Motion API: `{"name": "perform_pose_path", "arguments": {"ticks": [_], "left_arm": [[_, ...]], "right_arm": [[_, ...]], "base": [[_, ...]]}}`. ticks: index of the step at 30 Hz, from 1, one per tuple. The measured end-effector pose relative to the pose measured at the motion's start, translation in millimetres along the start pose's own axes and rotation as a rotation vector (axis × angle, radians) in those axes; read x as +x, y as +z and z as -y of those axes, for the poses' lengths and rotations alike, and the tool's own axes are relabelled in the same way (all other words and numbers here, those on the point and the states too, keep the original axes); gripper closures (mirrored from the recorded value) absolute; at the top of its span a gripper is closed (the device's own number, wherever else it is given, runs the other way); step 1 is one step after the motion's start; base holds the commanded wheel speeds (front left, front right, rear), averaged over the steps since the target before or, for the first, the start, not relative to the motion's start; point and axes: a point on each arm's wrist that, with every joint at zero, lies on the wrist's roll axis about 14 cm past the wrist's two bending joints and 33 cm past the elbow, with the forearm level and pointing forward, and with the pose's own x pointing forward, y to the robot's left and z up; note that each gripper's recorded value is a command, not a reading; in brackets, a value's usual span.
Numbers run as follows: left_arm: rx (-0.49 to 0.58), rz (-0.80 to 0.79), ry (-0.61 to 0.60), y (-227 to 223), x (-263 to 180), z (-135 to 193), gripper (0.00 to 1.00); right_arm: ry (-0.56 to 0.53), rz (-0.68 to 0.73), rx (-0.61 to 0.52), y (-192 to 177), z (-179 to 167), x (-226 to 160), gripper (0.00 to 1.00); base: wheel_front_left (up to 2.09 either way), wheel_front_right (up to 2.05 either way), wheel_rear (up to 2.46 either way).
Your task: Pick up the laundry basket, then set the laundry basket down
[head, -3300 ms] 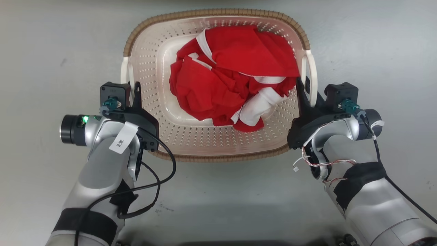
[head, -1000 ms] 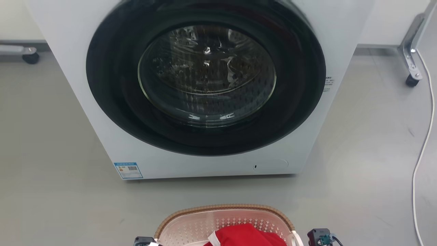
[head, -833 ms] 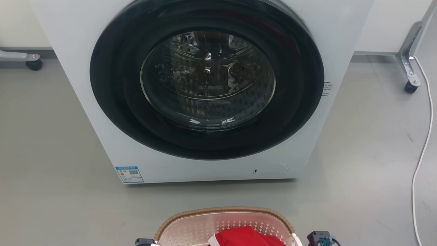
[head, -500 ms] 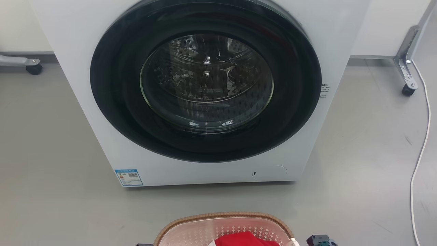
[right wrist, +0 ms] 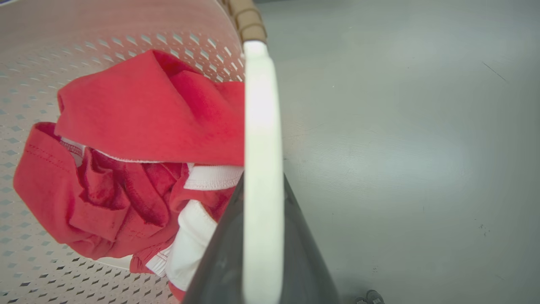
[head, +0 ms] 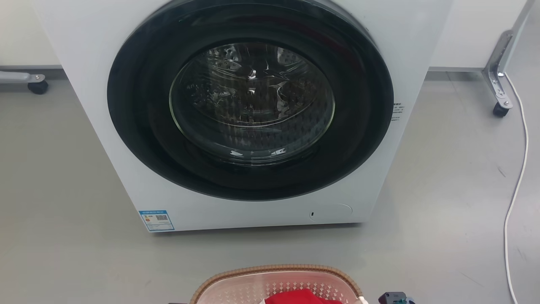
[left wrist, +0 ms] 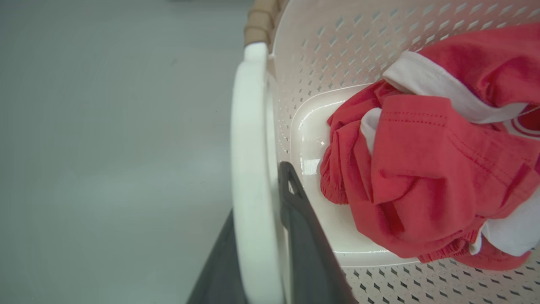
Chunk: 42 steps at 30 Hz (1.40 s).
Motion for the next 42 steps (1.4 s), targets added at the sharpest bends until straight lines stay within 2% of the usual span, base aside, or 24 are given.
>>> {"name": "perform_pose_path", "arguments": {"ticks": [14, 19, 28, 42], "left_arm": [[-0.010, -0.023, -0.002, -5, 3, 0, 1.00], [-0.018, -0.021, 0.005, 3, 9, -2, 1.00], [-0.044, 0.034, 0.010, 54, 35, -6, 1.00], [-0.050, 0.012, 0.014, 76, 78, -12, 1.00]], "right_arm": [[-0.002, -0.013, 0.007, -1, 2, 3, 1.00], [-0.001, 0.000, -0.008, 14, 4, 9, 1.00], [-0.012, 0.050, -0.036, 67, 15, 34, 1.00], [-0.020, 0.021, -0.042, 86, 31, 78, 1.00]], "base": [[0.00, 0.00, 0.00], [0.00, 0.00, 0.00], [0.00, 0.00, 0.00], [0.00, 0.00, 0.00]]}}
